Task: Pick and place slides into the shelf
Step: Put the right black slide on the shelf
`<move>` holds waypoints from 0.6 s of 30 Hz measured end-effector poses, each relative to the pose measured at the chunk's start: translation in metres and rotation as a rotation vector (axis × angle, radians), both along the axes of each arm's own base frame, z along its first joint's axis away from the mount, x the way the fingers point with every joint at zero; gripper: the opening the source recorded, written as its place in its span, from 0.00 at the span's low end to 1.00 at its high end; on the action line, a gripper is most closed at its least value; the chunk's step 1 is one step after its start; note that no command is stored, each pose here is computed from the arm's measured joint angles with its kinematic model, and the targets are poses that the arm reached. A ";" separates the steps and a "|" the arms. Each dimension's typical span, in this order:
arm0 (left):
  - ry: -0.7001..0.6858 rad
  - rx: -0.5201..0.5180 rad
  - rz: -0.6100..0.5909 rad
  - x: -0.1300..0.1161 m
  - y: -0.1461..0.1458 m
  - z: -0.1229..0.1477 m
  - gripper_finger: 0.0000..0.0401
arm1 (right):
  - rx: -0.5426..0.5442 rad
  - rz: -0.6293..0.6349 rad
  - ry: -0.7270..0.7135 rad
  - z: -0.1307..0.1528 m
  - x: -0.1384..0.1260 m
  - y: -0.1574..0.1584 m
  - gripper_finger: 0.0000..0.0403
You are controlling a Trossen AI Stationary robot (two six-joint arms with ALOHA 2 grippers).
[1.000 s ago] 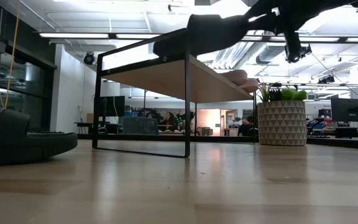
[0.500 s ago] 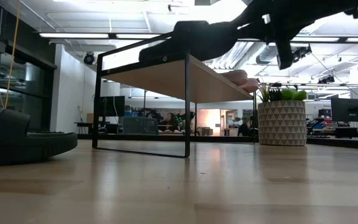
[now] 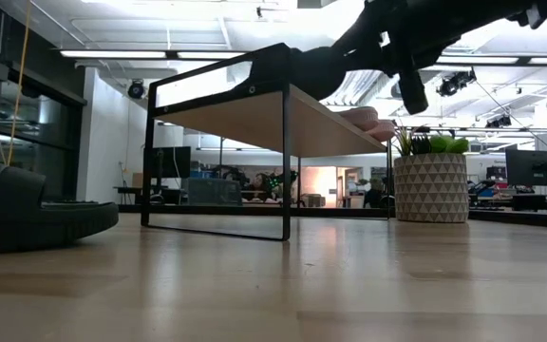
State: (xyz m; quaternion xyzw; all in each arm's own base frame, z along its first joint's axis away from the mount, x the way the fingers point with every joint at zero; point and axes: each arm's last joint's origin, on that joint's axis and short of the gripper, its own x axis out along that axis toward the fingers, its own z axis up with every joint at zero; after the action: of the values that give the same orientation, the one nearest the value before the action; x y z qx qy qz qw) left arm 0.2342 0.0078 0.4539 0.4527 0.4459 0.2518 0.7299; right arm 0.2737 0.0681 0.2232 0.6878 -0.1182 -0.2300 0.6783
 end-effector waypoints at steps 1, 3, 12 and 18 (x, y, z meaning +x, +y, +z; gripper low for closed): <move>-0.003 -0.002 -0.002 -0.001 0.000 0.001 0.46 | -0.002 -0.008 0.003 0.001 0.000 0.000 0.08; -0.013 -0.002 -0.001 -0.003 0.000 0.002 0.46 | -0.003 -0.022 0.008 0.000 0.000 0.001 0.08; -0.043 -0.010 0.004 -0.010 0.001 0.006 0.46 | 0.048 -0.057 0.028 -0.006 -0.006 0.010 0.08; -0.064 -0.020 0.012 -0.011 0.001 0.007 0.46 | 0.039 -0.079 0.021 -0.006 -0.007 0.013 0.08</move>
State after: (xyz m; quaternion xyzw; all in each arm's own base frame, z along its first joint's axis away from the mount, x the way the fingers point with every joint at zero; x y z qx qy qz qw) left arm 0.2227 0.0085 0.4611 0.4343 0.4277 0.2659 0.7468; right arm 0.2663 0.0809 0.2176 0.6933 -0.1336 -0.2662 0.6562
